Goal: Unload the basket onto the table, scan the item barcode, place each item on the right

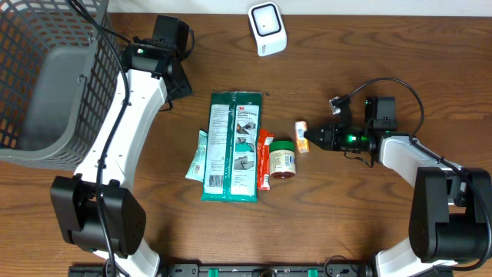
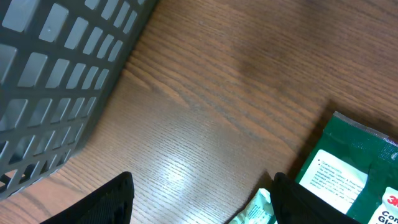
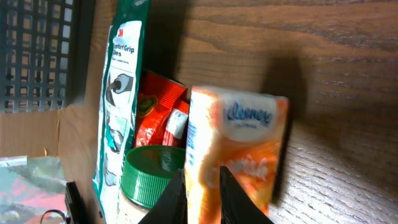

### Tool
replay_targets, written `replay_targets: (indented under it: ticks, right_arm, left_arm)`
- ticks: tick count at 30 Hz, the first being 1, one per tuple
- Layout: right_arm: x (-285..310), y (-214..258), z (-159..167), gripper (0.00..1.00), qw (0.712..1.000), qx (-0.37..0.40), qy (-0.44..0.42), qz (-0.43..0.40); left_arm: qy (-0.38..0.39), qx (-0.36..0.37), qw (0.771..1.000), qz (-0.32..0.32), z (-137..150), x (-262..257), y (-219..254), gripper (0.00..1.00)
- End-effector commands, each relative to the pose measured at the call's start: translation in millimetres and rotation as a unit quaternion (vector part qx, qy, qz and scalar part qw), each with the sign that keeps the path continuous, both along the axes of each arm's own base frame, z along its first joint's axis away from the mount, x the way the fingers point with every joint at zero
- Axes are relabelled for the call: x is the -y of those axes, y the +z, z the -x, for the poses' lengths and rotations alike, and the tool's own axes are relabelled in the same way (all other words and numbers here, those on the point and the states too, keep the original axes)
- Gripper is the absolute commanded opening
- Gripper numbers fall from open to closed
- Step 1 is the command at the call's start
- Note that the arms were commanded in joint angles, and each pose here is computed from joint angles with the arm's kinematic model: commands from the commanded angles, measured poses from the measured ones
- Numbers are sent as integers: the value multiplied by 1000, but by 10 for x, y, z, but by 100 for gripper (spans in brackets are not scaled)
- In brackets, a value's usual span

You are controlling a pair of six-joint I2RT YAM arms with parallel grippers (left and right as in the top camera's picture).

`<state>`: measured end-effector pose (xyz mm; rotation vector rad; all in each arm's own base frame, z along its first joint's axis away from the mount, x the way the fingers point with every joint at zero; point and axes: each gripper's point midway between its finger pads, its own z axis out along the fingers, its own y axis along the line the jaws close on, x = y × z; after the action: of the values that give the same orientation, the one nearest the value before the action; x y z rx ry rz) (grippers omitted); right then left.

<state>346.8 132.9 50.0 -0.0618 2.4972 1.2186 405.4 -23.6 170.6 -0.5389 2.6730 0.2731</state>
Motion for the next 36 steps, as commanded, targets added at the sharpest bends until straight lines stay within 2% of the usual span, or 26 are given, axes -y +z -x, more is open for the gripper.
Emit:
replay_targets:
  ticks: [1,7,13,19,24,28,33,36]
  right_arm:
    - [28,-46,31,13,1000,-9,-4,0]
    - [94,-125,15,15,999,-15,-17,26]
    - [96,-67,-49,29,999,-19,-31,18]
    - [104,285,-240,45,999,-8,-36,26]
    - [175,495,-393,56,990,-20,-60,122]
    - [25,718,-450,60,971,-5,-57,230]
    - [-111,689,-334,69,918,17,-89,387]
    - [-145,604,-262,71,896,19,-93,433]
  left_arm:
    - [11,-6,1000,-11,11,-45,-50,71]
    - [11,-6,1000,-11,11,-45,-50,70]
    - [11,-6,1000,-11,11,-45,-50,70]
    - [11,-6,1000,-11,11,-45,-50,70]
    - [11,-6,1000,-11,11,-45,-50,71]
    - [11,-6,1000,-11,12,-45,-50,70]
    - [11,-6,1000,-11,11,-45,-50,70]
    - [11,-6,1000,-11,11,-45,-50,70]
